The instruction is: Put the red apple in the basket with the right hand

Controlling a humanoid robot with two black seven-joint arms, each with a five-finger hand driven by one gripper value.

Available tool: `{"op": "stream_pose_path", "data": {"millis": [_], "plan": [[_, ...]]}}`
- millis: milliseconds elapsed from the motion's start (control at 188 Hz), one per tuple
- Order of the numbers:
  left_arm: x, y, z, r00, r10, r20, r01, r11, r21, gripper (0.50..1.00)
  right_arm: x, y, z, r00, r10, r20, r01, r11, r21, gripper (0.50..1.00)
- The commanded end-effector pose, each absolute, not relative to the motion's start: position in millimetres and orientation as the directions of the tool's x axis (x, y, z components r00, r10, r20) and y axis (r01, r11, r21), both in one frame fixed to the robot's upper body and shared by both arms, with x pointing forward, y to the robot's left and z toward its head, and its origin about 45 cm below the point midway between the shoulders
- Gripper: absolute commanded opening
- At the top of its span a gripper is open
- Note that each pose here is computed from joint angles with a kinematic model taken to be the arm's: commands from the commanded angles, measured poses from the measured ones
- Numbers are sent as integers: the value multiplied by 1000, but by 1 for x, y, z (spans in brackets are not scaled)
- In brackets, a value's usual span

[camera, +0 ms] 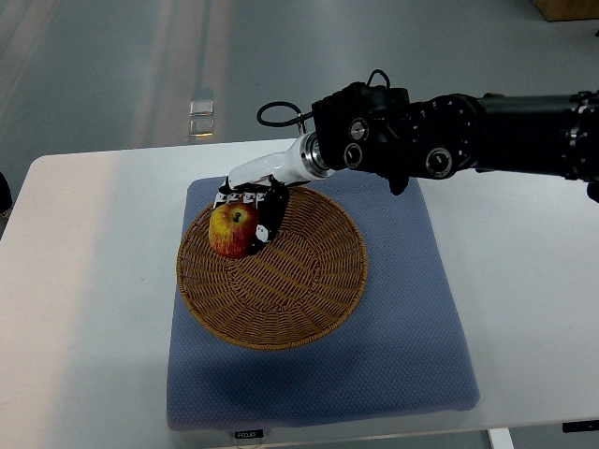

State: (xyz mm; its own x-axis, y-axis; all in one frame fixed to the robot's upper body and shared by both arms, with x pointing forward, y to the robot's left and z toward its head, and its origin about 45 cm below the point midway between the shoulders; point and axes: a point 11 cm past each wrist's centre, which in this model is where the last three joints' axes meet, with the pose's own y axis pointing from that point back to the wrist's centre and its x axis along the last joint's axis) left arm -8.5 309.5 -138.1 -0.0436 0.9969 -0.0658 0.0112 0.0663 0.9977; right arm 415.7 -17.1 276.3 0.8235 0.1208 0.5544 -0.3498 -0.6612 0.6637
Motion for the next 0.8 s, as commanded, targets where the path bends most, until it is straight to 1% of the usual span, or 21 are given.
{"op": "stream_pose_path", "data": {"millis": [0,128,304,667,795], "plan": [[-8,309,-138,-45,997,-67,11,67,998,1000,420,-24,267,812,136,568,-370,-632,680,625],[-8,309,-138,-45,997,-67,11,67,998,1000,426,-32,261,790,151,594,-399,-608,686,627],[-8,310,-138,-45,997,-65,11,66,998,1000,426,-41,251,789,175,589,-400,-581,709,629],[-9,310,-138,-43,997,-65,12,66,998,1000,421,-47,233,813,161,560,-384,-575,723,643],[-8,310,-138,-45,997,-65,11,66,998,1000,422,-50,227,815,146,561,-394,-572,720,660]]}}
